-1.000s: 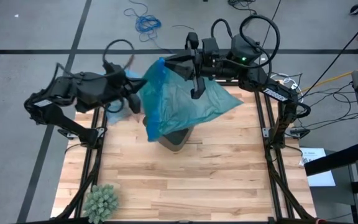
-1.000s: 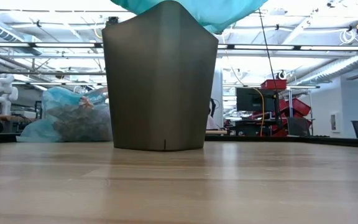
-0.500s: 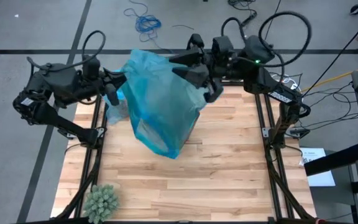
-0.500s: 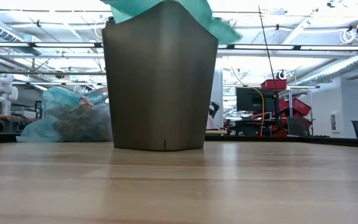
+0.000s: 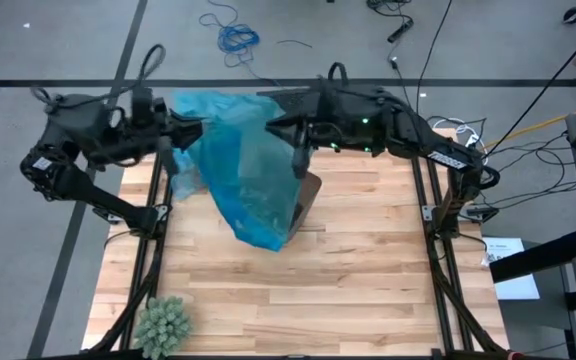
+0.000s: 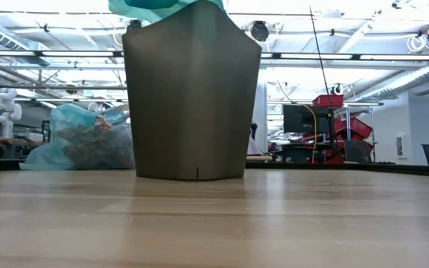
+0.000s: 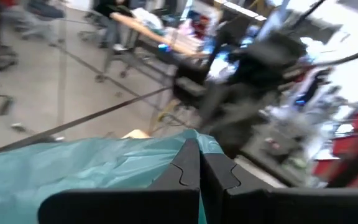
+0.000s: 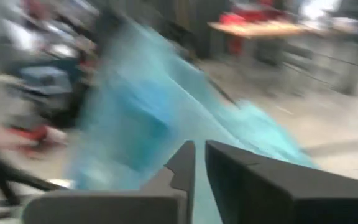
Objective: Place trash/remove bag and relplace
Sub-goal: Insert the blue trash bag into the black trash bin
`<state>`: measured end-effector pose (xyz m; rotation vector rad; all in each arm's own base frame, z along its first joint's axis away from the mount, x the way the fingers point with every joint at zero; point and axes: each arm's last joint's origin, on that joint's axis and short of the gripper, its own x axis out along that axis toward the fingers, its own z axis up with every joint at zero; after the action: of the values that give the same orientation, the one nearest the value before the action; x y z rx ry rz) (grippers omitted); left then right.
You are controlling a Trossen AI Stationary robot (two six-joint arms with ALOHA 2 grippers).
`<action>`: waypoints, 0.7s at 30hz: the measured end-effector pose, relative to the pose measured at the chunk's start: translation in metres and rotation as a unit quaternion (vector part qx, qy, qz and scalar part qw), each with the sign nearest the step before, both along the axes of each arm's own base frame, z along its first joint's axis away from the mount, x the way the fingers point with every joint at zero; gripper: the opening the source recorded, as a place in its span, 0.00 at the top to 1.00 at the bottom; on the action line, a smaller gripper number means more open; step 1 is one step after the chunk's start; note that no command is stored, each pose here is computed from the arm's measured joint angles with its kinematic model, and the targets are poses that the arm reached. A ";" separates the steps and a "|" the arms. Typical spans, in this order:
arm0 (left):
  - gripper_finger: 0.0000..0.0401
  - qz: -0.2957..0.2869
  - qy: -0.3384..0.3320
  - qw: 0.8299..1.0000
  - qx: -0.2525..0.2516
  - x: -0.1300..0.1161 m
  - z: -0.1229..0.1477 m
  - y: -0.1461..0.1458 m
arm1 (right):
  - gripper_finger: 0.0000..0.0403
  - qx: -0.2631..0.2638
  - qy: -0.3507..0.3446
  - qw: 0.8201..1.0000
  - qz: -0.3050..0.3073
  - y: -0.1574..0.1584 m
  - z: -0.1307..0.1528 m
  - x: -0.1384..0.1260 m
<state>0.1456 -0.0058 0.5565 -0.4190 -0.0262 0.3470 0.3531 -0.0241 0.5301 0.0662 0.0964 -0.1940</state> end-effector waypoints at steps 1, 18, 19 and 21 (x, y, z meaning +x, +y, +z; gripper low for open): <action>1.00 -0.009 -0.008 1.000 -0.002 -0.002 0.002 0.000 | 0.95 -0.004 0.015 1.000 -0.026 -0.003 -0.004 0.001; 1.00 -0.130 -0.109 0.986 -0.007 -0.010 0.021 -0.006 | 1.00 0.079 0.106 0.991 0.010 -0.054 -0.080 0.074; 1.00 -0.130 -0.108 0.986 -0.007 -0.009 0.021 -0.006 | 1.00 0.087 0.123 0.989 0.009 -0.052 -0.084 0.073; 1.00 -0.130 -0.107 0.986 -0.007 -0.009 0.021 -0.006 | 1.00 0.102 0.164 0.981 0.007 -0.048 -0.092 0.070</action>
<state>0.1365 -0.0119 0.5776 -0.4662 -0.1775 0.0438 0.4233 -0.0724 0.4383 0.2374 0.4465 -0.1787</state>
